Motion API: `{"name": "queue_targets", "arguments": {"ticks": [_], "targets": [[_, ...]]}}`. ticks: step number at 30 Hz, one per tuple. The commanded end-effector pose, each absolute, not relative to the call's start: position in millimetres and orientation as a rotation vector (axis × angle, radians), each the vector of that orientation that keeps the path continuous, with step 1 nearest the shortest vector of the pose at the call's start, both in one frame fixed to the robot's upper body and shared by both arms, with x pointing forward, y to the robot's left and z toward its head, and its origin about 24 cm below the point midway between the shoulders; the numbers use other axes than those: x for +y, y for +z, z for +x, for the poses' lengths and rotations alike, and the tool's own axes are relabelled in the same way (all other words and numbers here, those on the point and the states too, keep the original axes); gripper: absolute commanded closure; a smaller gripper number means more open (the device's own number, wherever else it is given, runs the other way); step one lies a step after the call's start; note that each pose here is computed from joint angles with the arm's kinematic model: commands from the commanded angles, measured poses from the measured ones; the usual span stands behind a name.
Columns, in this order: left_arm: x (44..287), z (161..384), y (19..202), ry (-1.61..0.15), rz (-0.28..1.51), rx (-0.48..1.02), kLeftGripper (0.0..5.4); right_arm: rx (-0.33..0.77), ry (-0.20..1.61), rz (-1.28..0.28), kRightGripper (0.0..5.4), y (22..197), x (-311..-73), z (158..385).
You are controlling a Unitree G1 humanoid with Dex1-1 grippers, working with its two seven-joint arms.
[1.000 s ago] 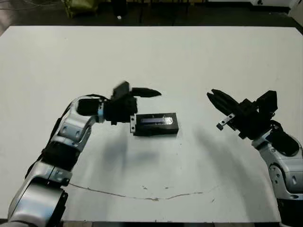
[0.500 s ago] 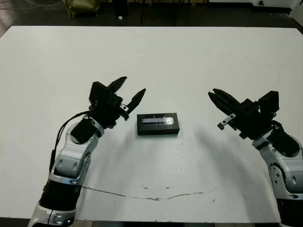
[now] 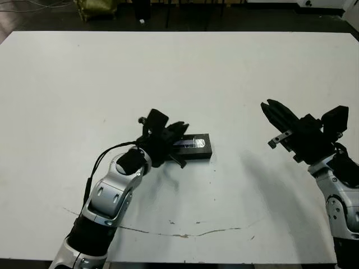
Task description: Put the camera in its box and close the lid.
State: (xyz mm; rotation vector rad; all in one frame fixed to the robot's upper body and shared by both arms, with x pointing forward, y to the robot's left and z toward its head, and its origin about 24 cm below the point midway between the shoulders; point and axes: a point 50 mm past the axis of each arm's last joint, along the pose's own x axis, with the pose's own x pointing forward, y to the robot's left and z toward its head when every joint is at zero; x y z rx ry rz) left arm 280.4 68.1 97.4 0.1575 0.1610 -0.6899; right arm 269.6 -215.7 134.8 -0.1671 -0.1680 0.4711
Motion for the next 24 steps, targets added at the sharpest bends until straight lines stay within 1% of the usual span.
{"name": "queue_targets", "arguments": {"ticks": [1,7,12,24], "targets": [[68.6,280.5,88.8,-0.667,0.146,0.238,5.39,-0.150,0.458,-0.157,5.40,129.5,-218.7,267.8],[68.7,276.4,76.6,-0.664,0.119,0.307,5.39,-0.145,0.458,-0.151,5.40,129.5,-217.7,267.0],[69.1,274.5,62.8,-0.659,0.117,0.398,5.39,-0.153,0.469,-0.153,5.40,128.9,-216.8,267.8],[71.5,273.5,36.9,-0.611,0.174,0.523,5.39,-0.143,0.467,-0.146,5.40,128.1,-215.2,266.7]]}}
